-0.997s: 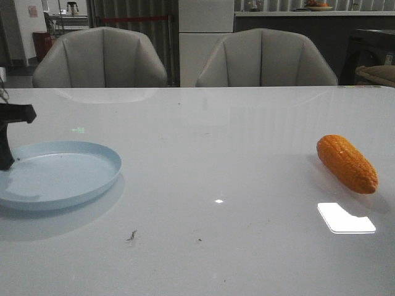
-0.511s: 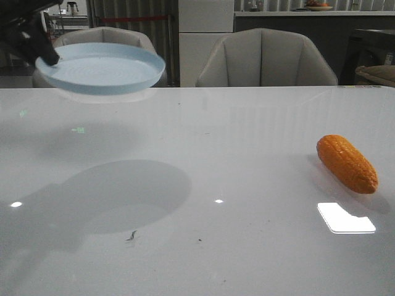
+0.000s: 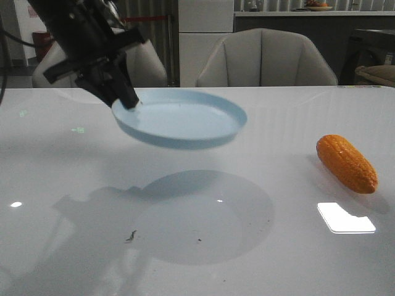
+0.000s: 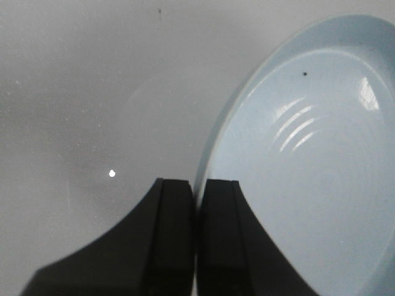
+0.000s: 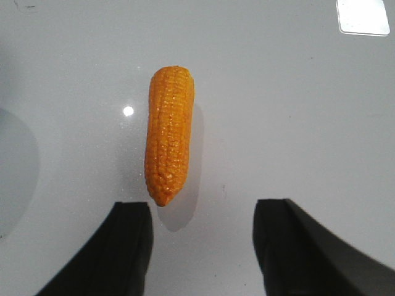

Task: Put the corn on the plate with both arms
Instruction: 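Lift the plate and carry it toward the table center, lowering it, then open the left gripper and raise it away from the plate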

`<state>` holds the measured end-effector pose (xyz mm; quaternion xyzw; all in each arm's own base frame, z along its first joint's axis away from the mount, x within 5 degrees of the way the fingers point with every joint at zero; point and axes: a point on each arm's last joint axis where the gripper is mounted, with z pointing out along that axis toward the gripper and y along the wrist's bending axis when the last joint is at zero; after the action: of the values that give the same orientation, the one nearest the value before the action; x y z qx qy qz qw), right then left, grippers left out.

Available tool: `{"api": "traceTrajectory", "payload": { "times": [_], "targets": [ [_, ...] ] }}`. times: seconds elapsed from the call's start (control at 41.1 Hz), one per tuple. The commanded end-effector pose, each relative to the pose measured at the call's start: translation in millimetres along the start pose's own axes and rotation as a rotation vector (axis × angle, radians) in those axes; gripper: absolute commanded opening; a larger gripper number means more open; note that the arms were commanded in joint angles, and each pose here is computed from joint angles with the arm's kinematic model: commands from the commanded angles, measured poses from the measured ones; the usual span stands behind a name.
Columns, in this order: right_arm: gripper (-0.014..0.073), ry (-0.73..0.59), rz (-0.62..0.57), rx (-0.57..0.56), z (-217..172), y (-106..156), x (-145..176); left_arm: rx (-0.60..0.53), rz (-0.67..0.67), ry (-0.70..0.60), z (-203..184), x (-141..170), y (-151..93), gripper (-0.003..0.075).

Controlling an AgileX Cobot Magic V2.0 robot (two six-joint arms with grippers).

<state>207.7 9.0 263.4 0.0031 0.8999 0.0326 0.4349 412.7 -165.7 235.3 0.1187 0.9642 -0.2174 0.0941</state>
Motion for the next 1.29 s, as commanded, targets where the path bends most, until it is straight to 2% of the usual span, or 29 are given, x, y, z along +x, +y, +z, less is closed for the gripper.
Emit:
{"api": "traceTrajectory", "payload": {
  "times": [0.0,0.146,0.316,0.462,0.633,0.706,0.9,1.095,1.265],
  "targets": [
    [0.0479,-0.119,-0.004,-0.001,-6.5,1.2,-18.4,0.007,0.044,-0.027,-10.5,-1.9,-16.6,0.0099],
    [0.0479,-0.12,-0.003,-0.002,-6.5,1.2,-18.4,-0.012,0.06,0.051,12.2,2.5,-17.4,0.0104],
    [0.0479,-0.128,0.003,-0.003,-6.6,1.3,-19.1,-0.008,0.116,0.075,24.6,3.4,-17.7,0.0109],
    [0.0479,-0.128,0.003,-0.003,-6.6,1.3,-19.1,-0.016,0.154,0.071,29.0,2.3,-15.4,0.0204],
    [0.0479,-0.128,0.003,-0.003,-6.6,1.3,-19.1,-0.022,0.179,-0.009,25.2,-6.8,-17.3,0.0382],
    [0.0479,-0.127,0.003,-0.003,-6.6,1.3,-19.1,-0.021,0.189,-0.038,19.6,-11.9,-20.3,0.0394],
    [0.0479,-0.157,0.003,-0.001,-7.0,1.1,-21.8,-0.003,0.238,-0.099,-19.3,-26.2,-35.2,0.0393],
    [0.0479,-0.208,0.004,0.002,-7.8,0.9,-26.4,-0.001,0.327,-0.209,-84.4,-40.0,-46.1,0.0393],
    [0.0479,-0.194,0.004,0.001,-7.6,0.9,-25.1,-0.018,0.297,-0.4,-156.1,-41.6,-46.8,0.0393]
  ]
}}
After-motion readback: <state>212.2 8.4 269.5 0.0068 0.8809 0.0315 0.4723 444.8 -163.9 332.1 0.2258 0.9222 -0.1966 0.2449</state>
